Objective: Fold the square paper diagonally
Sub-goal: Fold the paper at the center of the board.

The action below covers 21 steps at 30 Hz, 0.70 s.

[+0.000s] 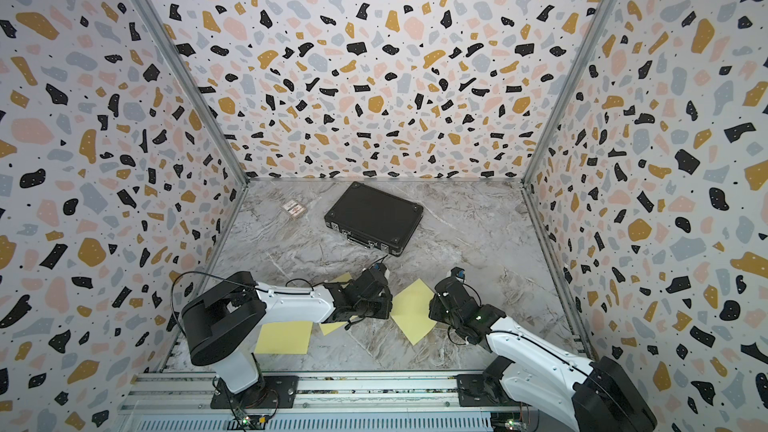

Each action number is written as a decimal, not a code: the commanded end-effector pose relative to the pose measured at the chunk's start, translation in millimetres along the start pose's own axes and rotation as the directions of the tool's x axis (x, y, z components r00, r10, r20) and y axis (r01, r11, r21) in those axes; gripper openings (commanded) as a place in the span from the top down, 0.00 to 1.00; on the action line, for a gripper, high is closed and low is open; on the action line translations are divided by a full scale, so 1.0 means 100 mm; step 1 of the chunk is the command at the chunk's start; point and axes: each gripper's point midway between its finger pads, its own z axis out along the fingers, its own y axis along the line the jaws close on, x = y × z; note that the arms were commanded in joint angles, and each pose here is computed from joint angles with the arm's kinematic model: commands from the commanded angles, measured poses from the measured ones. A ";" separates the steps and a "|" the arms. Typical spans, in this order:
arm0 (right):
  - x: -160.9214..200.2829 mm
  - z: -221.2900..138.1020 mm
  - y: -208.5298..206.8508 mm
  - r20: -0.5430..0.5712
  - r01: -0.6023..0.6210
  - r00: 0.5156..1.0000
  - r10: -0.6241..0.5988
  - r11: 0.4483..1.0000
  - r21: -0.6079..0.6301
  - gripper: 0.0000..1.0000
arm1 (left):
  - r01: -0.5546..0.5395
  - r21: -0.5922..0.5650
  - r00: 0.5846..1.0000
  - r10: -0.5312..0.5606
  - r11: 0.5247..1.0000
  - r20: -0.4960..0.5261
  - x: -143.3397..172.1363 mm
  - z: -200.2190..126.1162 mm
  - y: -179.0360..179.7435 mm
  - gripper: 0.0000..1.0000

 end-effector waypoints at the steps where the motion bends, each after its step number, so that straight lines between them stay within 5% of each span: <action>1: -0.01 -0.01 -0.03 -0.006 -0.009 1.000 0.009 1.000 0.021 0.66 | -0.018 -0.234 0.980 -0.029 0.972 -0.195 0.64 0.07 0.69 0.93; 8: -0.02 -0.05 -0.10 -0.012 0.020 1.000 -0.019 0.997 0.075 1.00 | -0.011 -0.158 0.983 -0.019 0.987 -0.185 0.61 0.04 0.54 0.92; 21: -0.03 -0.17 -0.22 -0.065 0.180 0.983 -0.172 0.970 0.161 1.00 | -0.001 0.132 0.997 0.012 0.991 -0.079 0.32 -0.25 -0.07 0.79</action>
